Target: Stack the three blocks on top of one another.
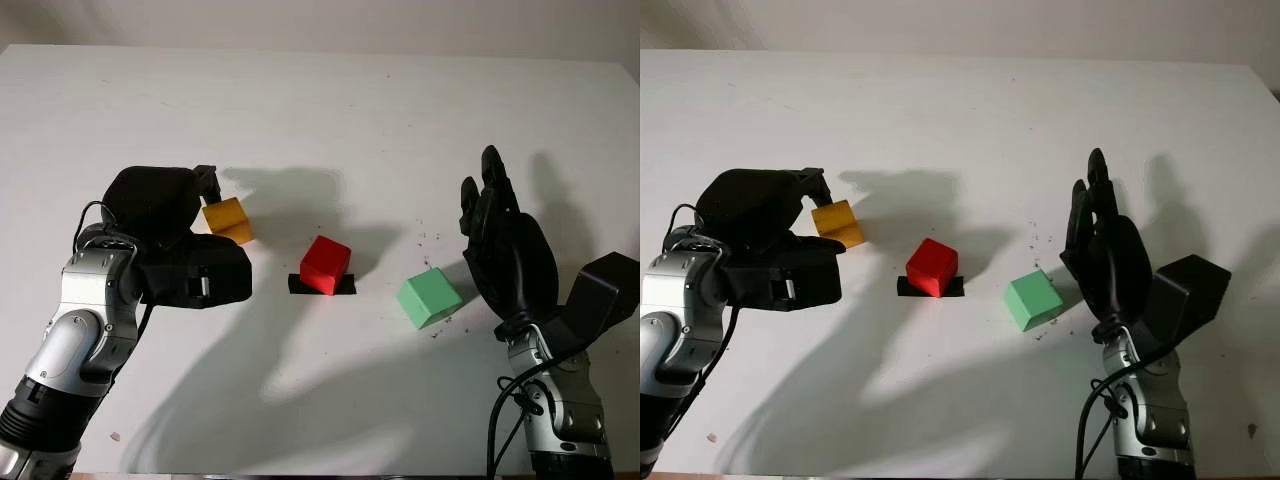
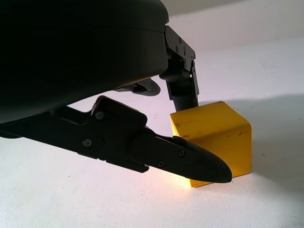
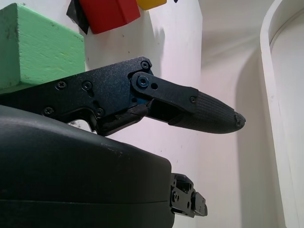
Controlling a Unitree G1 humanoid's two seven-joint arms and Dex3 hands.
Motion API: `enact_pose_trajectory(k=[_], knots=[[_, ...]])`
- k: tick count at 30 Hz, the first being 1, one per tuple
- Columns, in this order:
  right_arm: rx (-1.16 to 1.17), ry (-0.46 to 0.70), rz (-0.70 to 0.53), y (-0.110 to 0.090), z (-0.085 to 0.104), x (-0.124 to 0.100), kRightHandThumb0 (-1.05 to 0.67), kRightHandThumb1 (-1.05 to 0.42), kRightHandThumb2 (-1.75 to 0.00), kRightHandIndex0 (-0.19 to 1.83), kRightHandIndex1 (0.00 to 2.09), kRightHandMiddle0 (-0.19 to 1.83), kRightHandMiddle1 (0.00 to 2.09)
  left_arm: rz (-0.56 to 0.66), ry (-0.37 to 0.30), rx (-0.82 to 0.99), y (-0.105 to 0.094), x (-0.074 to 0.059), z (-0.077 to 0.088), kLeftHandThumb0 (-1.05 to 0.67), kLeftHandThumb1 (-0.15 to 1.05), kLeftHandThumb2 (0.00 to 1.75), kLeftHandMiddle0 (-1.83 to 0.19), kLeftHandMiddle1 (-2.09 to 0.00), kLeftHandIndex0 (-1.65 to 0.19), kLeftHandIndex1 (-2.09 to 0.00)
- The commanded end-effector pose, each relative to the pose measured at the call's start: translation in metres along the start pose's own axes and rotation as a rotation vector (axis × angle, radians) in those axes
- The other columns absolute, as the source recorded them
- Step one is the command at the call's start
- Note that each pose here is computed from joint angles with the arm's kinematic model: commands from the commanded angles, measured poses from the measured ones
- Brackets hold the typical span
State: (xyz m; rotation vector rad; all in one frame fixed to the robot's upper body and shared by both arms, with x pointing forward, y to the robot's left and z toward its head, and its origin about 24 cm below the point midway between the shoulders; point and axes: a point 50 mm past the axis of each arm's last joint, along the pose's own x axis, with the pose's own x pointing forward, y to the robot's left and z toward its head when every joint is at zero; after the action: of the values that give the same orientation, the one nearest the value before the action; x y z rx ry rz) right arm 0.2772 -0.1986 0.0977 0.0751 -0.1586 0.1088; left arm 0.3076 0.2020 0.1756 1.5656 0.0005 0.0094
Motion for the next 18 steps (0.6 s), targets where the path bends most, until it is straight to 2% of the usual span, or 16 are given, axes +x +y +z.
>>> enact_pose_trajectory(k=[1,8,12,18], knots=[[0.005,-0.015,-0.006,-0.0024,0.0032,-0.0011,-0.72,-1.05,-0.73,-0.19,0.00,-0.19,0.00,0.019,0.000,0.003,0.0089,0.0002,-0.0001,-0.66,1.03,0.05,-0.35,-0.08,-0.29,-1.13],[0.004,-0.013,-0.006,-0.0037,0.0032,-0.0009,-0.71,-1.05,-0.73,-0.19,0.00,-0.19,0.00,0.036,-0.034,-0.044,0.0059,0.0009,-0.0019,-0.45,1.05,0.07,-0.37,-0.07,-0.34,-1.04],[0.006,-0.012,-0.011,-0.0036,0.0031,-0.0012,-0.72,-1.05,-0.68,-0.19,0.00,-0.19,0.00,0.112,-0.104,-0.126,0.0043,0.0001,-0.0018,-0.29,1.04,0.06,-0.43,-0.09,-0.36,-1.12],[0.003,-0.009,-0.012,-0.0044,0.0023,-0.0021,-0.70,-1.05,-0.67,-0.19,0.00,-0.19,0.00,0.141,-0.181,-0.350,0.0058,0.0005,-0.0057,-0.29,1.05,0.06,-0.36,-0.05,-0.28,-1.26]])
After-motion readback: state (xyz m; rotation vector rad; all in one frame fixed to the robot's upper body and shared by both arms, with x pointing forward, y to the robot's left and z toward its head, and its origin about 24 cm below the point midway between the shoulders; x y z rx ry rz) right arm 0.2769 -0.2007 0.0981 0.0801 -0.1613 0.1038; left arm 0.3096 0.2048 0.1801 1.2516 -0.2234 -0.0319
